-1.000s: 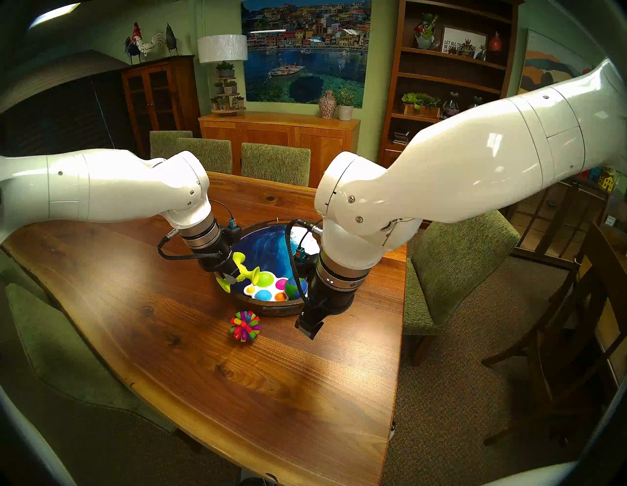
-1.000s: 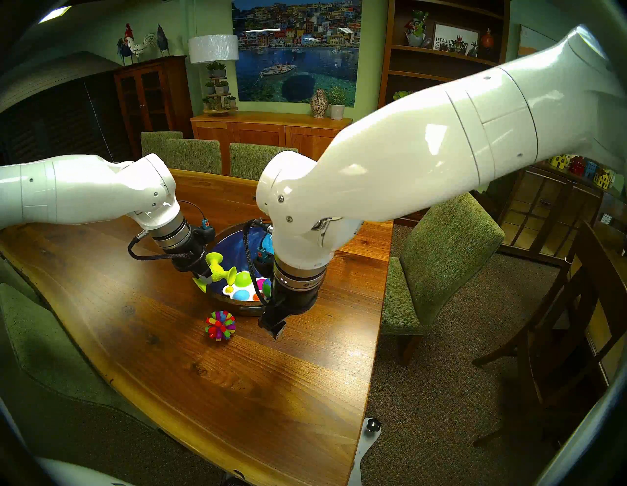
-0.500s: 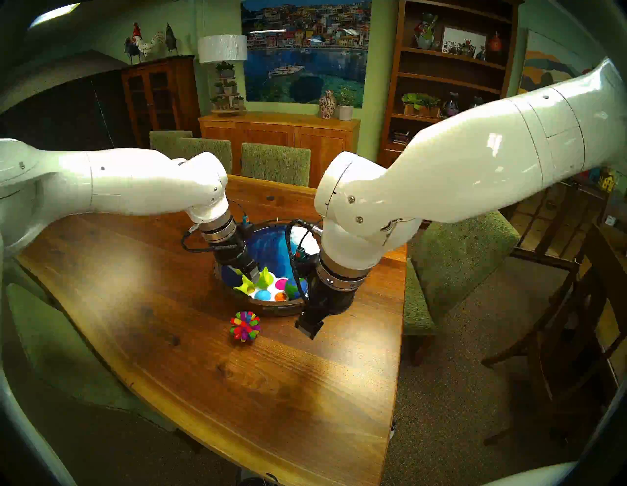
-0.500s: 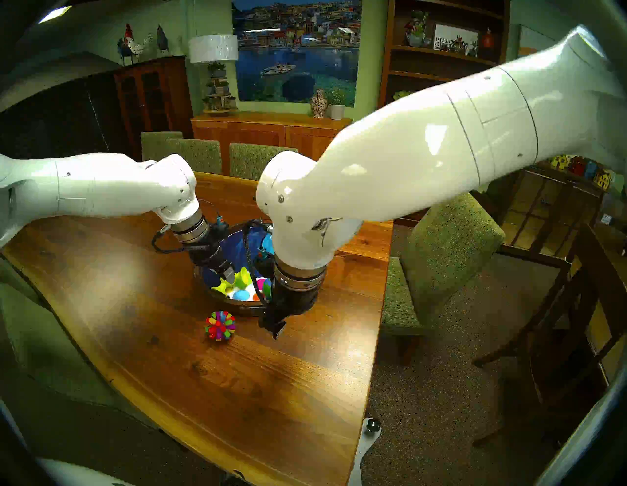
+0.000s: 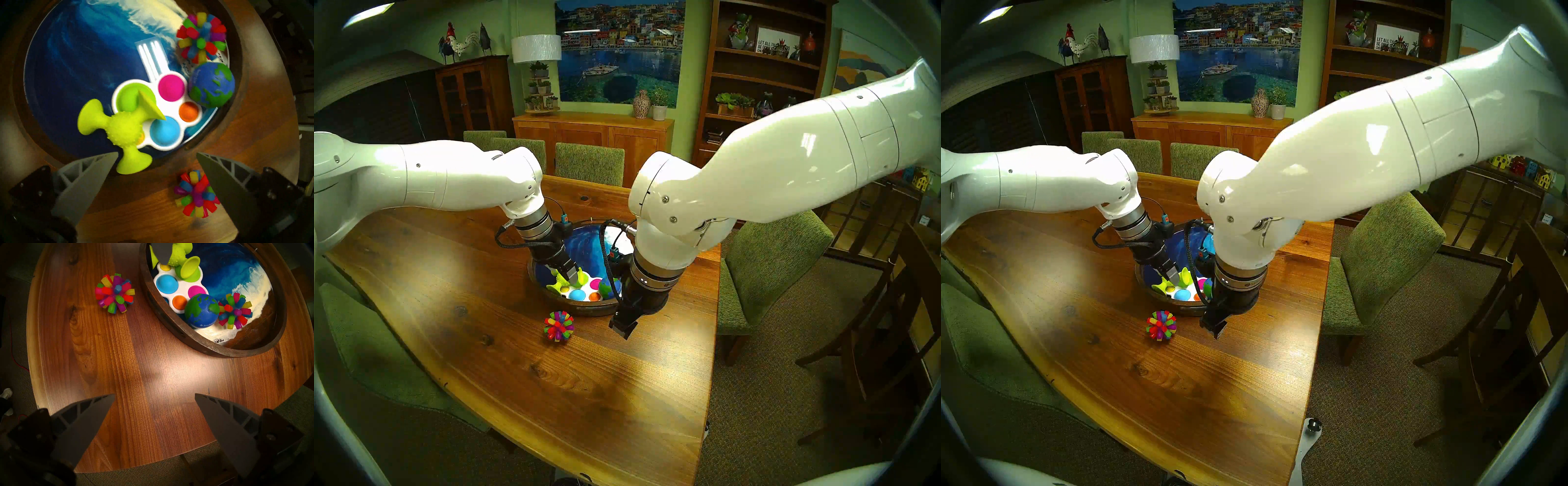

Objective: Put toys in center tray

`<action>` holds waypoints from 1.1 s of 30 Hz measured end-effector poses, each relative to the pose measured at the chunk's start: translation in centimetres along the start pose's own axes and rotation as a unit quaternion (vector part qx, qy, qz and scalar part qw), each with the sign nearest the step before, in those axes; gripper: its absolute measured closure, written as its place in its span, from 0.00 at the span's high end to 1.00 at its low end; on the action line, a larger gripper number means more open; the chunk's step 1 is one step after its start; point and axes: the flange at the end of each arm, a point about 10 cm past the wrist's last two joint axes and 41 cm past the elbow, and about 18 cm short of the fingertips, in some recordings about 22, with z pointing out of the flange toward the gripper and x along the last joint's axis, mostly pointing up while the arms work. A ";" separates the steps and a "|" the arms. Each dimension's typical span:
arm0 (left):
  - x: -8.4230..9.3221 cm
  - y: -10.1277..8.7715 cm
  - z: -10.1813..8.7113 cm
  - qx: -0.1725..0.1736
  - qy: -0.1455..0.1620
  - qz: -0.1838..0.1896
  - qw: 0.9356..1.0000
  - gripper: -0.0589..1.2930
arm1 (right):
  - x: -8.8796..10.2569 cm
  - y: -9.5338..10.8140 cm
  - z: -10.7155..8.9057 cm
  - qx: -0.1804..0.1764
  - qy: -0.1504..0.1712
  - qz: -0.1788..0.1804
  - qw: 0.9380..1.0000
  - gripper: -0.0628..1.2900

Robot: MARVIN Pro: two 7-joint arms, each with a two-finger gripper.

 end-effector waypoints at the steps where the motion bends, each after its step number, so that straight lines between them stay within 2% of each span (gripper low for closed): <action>1: -0.6 0.5 0.2 -0.005 -0.009 0.008 1.000 0.96 | 0.0 0.0 0.0 0.000 0.000 0.000 1.000 0.95; 12: -5.1 3.7 1.6 -0.037 -0.059 0.053 0.996 0.96 | 0.0 0.0 0.0 -0.001 0.000 0.000 1.000 0.95; 20: -6.6 6.0 0.7 -0.043 -0.054 0.092 0.993 0.96 | 0.0 0.0 0.0 -0.001 0.000 0.000 1.000 0.95; 25: -8.1 7.6 0.2 -0.004 -0.049 0.133 0.990 0.96 | 0.0 0.0 0.0 -0.001 0.000 0.000 1.000 0.95; 33: -9.3 9.0 -0.5 0.046 -0.026 0.163 0.985 0.96 | 0.0 0.0 0.0 -0.001 0.000 0.000 1.000 0.95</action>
